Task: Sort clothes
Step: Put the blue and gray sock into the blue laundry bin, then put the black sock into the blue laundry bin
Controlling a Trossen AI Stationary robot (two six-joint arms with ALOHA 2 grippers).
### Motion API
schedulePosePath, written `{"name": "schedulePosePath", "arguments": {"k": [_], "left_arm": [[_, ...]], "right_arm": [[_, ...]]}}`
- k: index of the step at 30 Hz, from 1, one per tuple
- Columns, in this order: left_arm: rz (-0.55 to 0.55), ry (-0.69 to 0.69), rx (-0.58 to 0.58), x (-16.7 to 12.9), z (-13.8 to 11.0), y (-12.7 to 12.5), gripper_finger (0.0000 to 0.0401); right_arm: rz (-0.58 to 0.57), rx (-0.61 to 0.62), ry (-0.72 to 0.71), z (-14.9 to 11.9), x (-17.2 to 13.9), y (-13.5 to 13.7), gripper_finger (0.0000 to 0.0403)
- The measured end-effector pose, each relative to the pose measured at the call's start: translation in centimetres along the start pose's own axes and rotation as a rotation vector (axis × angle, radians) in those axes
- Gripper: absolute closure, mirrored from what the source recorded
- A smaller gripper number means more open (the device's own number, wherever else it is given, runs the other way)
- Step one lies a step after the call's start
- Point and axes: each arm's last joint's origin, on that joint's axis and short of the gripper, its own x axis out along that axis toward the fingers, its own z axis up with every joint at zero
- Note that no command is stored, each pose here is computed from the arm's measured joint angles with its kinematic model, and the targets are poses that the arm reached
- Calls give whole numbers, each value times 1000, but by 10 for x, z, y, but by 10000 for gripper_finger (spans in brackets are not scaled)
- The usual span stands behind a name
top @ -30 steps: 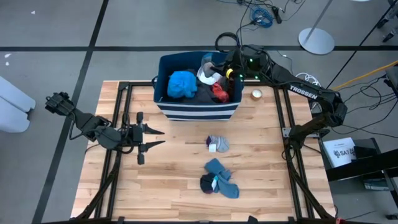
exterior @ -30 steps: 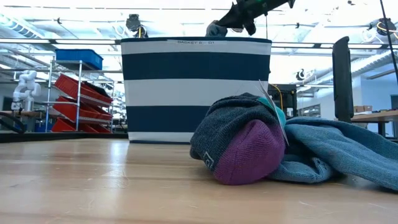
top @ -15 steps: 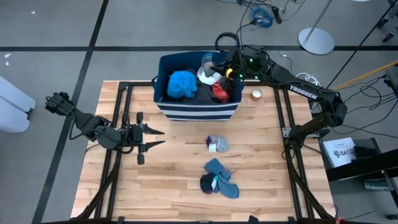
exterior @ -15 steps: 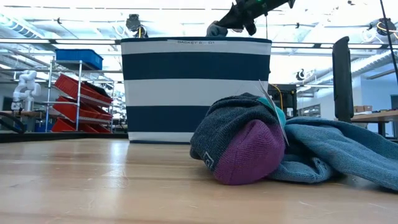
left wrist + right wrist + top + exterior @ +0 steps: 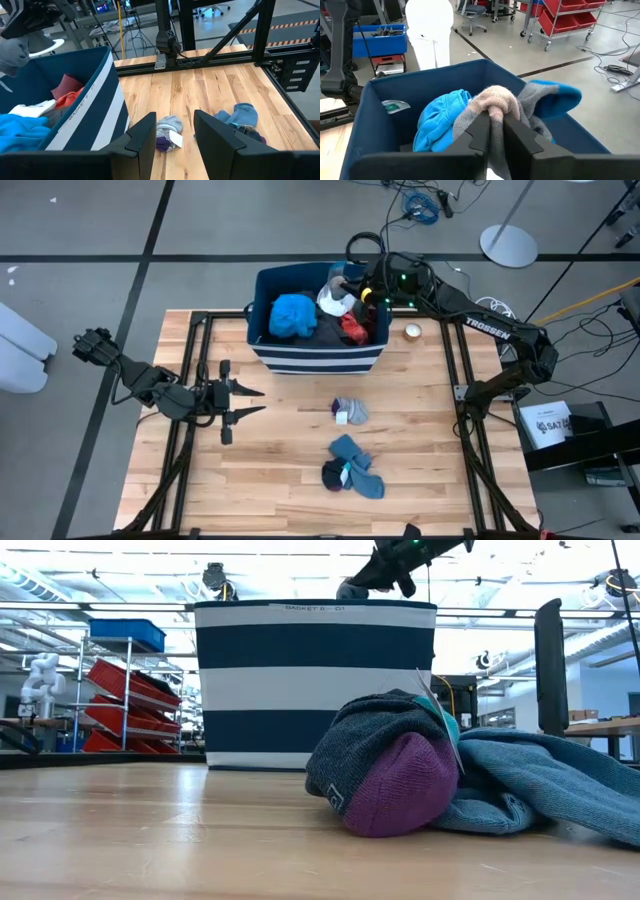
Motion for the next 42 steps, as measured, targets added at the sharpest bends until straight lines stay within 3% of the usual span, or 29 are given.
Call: {"name": "schedulePosePath", "arguments": {"k": [19, 26, 35, 42], "left_arm": [[-1, 0, 0, 0, 0, 0, 260], [-6, 1, 0, 0, 0, 0, 260], [-42, 3, 2, 0, 0, -1, 260], [-88, 8, 5, 1, 0, -3, 260]], "right_arm": [[-57, 43, 35, -4, 0, -2, 200], [-36, 50, 42, -4, 0, 2, 186], [18, 157, 67, -6, 1, 21, 186], [166, 137, 169, -15, -1, 48, 187]]}}
